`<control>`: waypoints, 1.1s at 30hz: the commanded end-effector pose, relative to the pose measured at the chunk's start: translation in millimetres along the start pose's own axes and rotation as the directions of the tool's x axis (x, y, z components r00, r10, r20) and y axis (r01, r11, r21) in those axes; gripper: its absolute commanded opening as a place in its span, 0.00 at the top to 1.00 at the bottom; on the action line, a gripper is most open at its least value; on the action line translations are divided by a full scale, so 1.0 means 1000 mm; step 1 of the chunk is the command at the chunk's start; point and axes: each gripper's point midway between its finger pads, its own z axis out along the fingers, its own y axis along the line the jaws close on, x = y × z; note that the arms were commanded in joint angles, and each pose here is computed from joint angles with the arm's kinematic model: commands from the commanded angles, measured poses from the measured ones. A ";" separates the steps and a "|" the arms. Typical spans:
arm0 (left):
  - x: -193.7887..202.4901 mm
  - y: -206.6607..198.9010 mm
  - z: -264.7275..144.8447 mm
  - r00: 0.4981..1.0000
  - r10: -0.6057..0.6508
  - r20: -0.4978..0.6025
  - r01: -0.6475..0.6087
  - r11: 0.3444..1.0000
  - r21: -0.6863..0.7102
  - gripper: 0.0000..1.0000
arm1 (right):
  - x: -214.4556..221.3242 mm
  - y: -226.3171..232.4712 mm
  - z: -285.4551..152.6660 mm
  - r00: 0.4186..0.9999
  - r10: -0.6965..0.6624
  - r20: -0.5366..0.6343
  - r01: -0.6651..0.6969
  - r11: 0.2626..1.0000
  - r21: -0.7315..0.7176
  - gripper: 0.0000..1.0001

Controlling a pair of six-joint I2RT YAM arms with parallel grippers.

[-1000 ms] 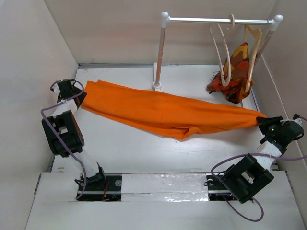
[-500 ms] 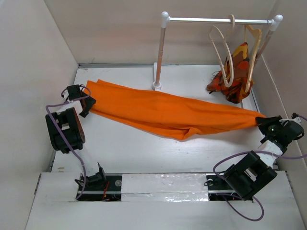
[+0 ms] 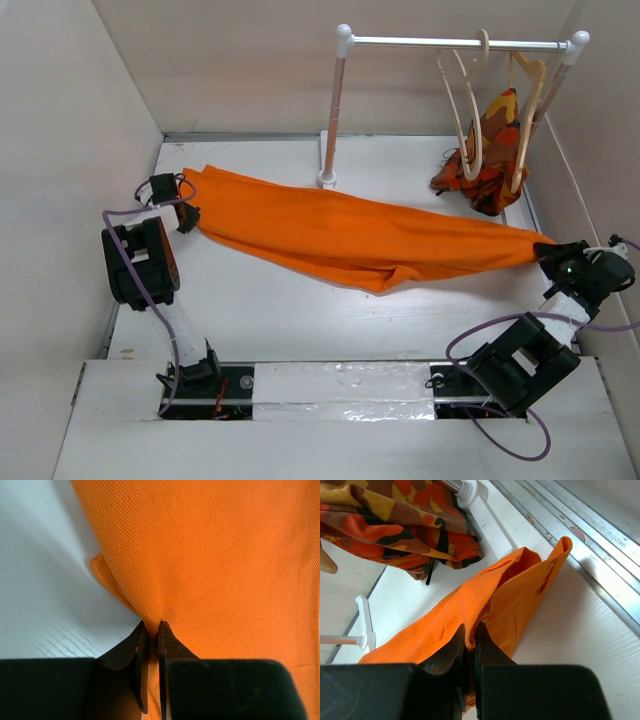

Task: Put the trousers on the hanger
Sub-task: Fold the trousers at the center of the board.

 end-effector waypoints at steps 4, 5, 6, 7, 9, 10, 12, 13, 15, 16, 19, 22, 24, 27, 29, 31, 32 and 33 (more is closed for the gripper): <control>-0.044 0.030 -0.025 0.990 -0.019 0.143 0.031 0.996 -0.084 1.00 | -0.033 0.015 -0.003 0.993 -0.059 0.099 0.063 0.997 -0.041 1.00; -0.048 0.047 -0.035 0.984 -0.017 0.175 0.040 0.992 -0.124 1.00 | -0.033 0.018 -0.006 0.993 -0.058 0.101 0.063 0.997 -0.039 1.00; -0.051 0.058 -0.041 0.981 -0.021 0.195 0.051 0.987 -0.151 1.00 | -0.033 0.019 -0.008 0.993 -0.056 0.102 0.060 0.998 -0.033 1.00; -0.055 0.070 -0.047 0.977 -0.024 0.213 0.063 0.982 -0.179 1.00 | -0.032 0.018 -0.010 0.993 -0.057 0.107 0.060 0.998 -0.020 1.00; -0.058 0.113 -0.066 0.967 -0.056 0.249 0.121 0.959 -0.255 1.00 | -0.033 0.013 -0.024 0.990 -0.052 0.128 0.048 0.998 0.039 1.00; -0.064 0.109 -0.074 0.961 -0.061 0.270 0.127 0.964 -0.235 1.00 | -0.032 0.013 -0.024 0.991 -0.054 0.124 0.049 0.998 0.038 1.00; -0.065 0.116 -0.091 0.951 -0.073 0.301 0.143 0.966 -0.217 1.00 | -0.030 0.018 -0.035 0.990 -0.052 0.135 0.047 0.998 0.036 1.00; -0.065 0.118 -0.095 0.948 -0.069 0.309 0.142 0.965 -0.219 1.00 | -0.027 0.019 -0.038 0.991 -0.052 0.125 0.048 0.998 0.034 1.00; -0.060 0.124 -0.104 0.948 -0.064 0.311 0.142 0.961 -0.238 1.00 | -0.017 0.022 -0.042 0.993 -0.034 0.109 0.030 0.999 0.029 1.00; -0.058 0.126 -0.106 0.949 -0.061 0.311 0.142 0.960 -0.243 1.00 | -0.016 0.023 -0.044 0.993 -0.043 0.109 0.041 0.999 0.028 1.00; -0.050 0.134 -0.111 0.951 -0.058 0.304 0.143 0.954 -0.265 0.93 | -0.014 0.016 -0.051 0.991 -0.075 0.107 0.066 0.994 0.090 1.00; -0.046 0.134 -0.116 0.952 -0.078 0.298 0.159 0.952 -0.260 0.50 | -0.010 0.004 -0.050 0.991 -0.085 0.107 0.071 0.989 0.131 1.00; -0.051 0.119 -0.126 0.945 -0.106 0.310 0.170 0.968 -0.186 0.40 | -0.009 0.003 -0.049 0.990 -0.107 0.092 0.095 0.987 0.127 1.00; -0.050 0.075 -0.140 0.945 -0.095 0.313 0.121 0.990 -0.066 0.38 | -0.008 0.032 -0.043 0.979 -0.189 0.076 0.189 0.982 0.003 1.00; -0.046 0.037 -0.156 0.942 -0.049 0.333 0.047 0.999 0.014 0.44 | 0.002 0.069 -0.040 0.956 -0.288 0.056 0.292 0.951 -0.098 1.00; -0.034 0.006 -0.170 0.941 -0.003 0.338 -0.035 0.994 0.106 0.75 | 0.008 0.097 -0.039 0.933 -0.353 0.067 0.359 0.920 -0.155 1.00; -0.027 -0.016 -0.181 0.938 0.013 0.347 -0.082 0.979 0.184 0.86 | 0.025 0.130 -0.042 0.918 -0.394 0.041 0.391 0.886 -0.247 1.00; 0.005 -0.043 -0.196 0.943 0.071 0.326 -0.168 0.945 0.280 0.93 | 0.029 0.148 -0.048 0.906 -0.419 0.057 0.417 0.865 -0.280 1.00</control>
